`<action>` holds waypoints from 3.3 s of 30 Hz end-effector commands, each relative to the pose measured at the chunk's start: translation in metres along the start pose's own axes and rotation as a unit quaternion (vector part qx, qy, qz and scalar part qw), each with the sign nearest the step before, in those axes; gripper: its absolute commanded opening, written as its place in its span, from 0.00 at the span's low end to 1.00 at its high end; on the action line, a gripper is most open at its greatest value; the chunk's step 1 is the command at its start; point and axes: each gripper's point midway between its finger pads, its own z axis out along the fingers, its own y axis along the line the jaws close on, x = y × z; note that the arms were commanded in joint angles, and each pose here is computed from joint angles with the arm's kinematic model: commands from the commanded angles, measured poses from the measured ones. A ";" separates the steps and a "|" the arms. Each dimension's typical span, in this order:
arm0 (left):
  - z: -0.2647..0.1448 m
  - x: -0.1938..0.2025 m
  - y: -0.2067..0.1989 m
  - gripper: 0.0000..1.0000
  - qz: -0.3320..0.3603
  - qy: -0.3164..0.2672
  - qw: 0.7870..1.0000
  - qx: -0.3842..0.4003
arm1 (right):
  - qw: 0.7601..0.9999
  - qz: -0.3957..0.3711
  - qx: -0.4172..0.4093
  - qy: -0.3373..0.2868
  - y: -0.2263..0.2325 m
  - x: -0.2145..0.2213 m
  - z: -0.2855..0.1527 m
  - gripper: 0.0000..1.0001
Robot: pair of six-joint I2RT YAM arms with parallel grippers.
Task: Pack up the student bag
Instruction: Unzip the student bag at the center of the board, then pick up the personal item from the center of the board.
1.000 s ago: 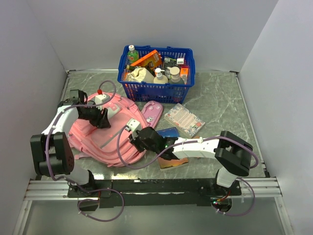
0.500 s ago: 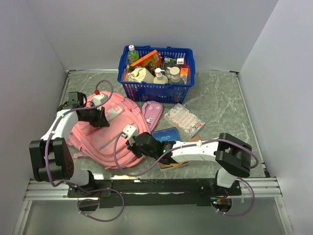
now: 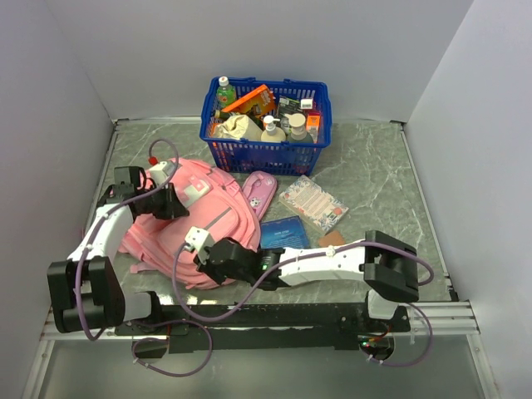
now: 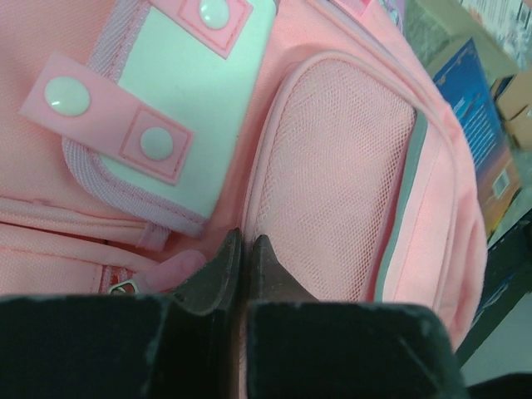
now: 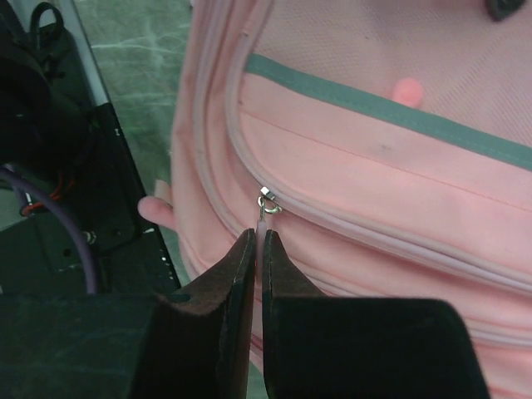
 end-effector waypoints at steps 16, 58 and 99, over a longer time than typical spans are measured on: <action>-0.003 -0.038 -0.017 0.01 -0.054 -0.059 0.996 0.027 | 0.993 -0.022 -0.075 -0.091 0.054 -0.087 0.049 0.05; -0.048 -0.061 0.001 0.33 0.091 -0.044 0.993 -0.055 | 0.701 0.609 0.369 0.043 -0.265 0.223 -0.254 1.00; -0.046 -0.067 -0.004 0.33 0.087 -0.065 0.993 -0.044 | 0.735 0.654 0.154 -0.091 -0.207 0.183 -0.215 0.69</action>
